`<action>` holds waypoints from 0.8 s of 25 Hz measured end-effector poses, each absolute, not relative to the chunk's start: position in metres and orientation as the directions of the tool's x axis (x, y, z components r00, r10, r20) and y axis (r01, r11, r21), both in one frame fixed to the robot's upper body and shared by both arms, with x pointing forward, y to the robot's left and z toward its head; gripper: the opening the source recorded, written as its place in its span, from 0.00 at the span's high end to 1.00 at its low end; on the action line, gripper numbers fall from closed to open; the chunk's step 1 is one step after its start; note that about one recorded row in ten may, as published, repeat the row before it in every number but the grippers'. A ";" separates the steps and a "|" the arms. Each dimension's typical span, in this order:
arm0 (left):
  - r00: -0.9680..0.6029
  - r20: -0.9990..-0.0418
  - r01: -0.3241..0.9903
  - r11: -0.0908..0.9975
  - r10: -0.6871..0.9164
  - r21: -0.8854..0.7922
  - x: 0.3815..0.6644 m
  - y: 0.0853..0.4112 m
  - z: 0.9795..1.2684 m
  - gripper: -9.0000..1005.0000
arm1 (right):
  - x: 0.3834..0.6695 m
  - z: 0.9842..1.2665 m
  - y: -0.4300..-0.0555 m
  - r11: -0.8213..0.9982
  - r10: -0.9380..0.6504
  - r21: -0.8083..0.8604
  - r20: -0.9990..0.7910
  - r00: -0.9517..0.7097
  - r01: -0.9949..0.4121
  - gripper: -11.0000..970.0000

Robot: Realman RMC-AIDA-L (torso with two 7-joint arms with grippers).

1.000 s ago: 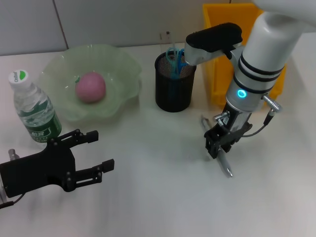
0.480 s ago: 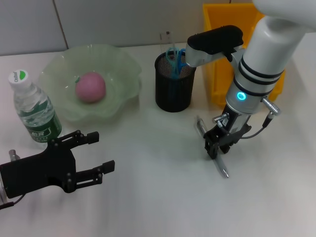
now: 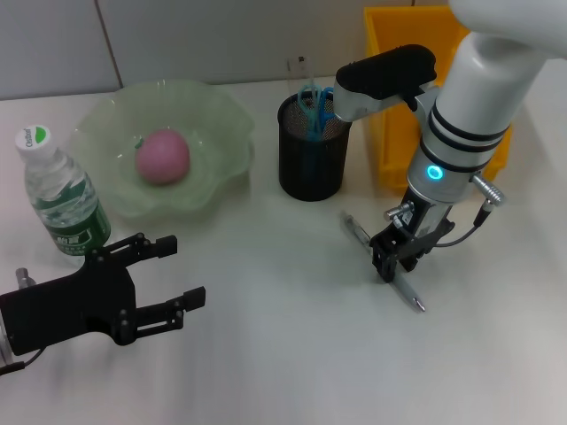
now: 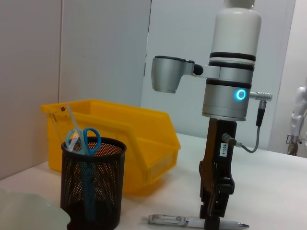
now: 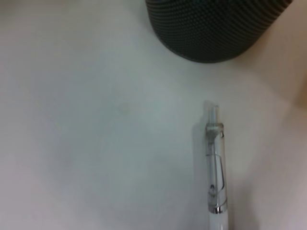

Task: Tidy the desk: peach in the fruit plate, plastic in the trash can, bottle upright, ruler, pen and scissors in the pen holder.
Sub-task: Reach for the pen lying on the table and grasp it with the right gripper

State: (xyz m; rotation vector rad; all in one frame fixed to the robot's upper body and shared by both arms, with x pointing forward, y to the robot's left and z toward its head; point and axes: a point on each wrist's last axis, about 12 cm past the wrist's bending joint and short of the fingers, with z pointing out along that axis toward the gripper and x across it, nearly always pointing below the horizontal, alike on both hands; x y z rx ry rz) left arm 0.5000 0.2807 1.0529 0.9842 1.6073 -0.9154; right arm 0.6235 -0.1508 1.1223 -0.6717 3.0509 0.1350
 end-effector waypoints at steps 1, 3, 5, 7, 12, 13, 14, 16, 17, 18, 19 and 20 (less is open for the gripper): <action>-0.169 -0.972 0.919 0.383 0.162 -0.096 0.500 0.281 1.053 0.19 | 0.624 1.122 -0.151 0.904 -0.419 0.080 -0.033 -0.907 -0.421 0.69; -0.169 -0.972 0.919 0.383 0.162 -0.096 0.500 0.281 1.053 0.19 | 0.624 1.123 -0.150 0.903 -0.421 0.078 -0.034 -0.907 -0.422 0.69; -0.169 -0.972 0.919 0.383 0.162 -0.095 0.501 0.281 1.053 0.19 | 0.624 1.124 -0.150 0.903 -0.422 0.077 -0.036 -0.906 -0.424 0.69; -0.168 -0.972 0.919 0.383 0.163 -0.094 0.501 0.280 1.053 0.19 | 0.625 1.124 -0.149 0.902 -0.425 0.075 -0.036 -0.905 -0.426 0.70; -0.167 -0.972 0.919 0.384 0.163 -0.093 0.502 0.280 1.054 0.19 | 0.625 1.125 -0.148 0.900 -0.428 0.072 -0.038 -0.903 -0.430 0.70; -0.166 -0.973 0.919 0.384 0.163 -0.093 0.502 0.280 1.054 0.19 | 0.625 1.125 -0.148 0.900 -0.428 0.072 -0.038 -0.903 -0.430 0.70; -0.166 -0.973 0.919 0.384 0.163 -0.093 0.502 0.280 1.054 0.19 | 0.625 1.125 -0.148 0.900 -0.428 0.072 -0.037 -0.903 -0.430 0.70; -0.166 -0.973 0.919 0.384 0.163 -0.093 0.502 0.280 1.054 0.19 | 0.625 1.125 -0.148 0.900 -0.429 0.072 -0.037 -0.903 -0.430 0.71; -0.166 -0.973 0.919 0.384 0.163 -0.093 0.502 0.280 1.054 0.19 | 0.625 1.125 -0.148 0.900 -0.429 0.071 -0.037 -0.902 -0.431 0.71; -0.166 -0.973 0.919 0.384 0.163 -0.093 0.502 0.280 1.054 0.19 | 0.625 1.125 -0.148 0.899 -0.430 0.070 -0.037 -0.902 -0.432 0.71; -0.166 -0.972 0.918 0.385 0.164 -0.092 0.502 0.280 1.054 0.19 | 0.625 1.125 -0.148 0.899 -0.432 0.068 -0.037 -0.901 -0.433 0.71; -0.166 -0.972 0.918 0.385 0.164 -0.092 0.502 0.280 1.054 0.19 | 0.625 1.125 -0.148 0.898 -0.433 0.067 -0.037 -0.900 -0.435 0.72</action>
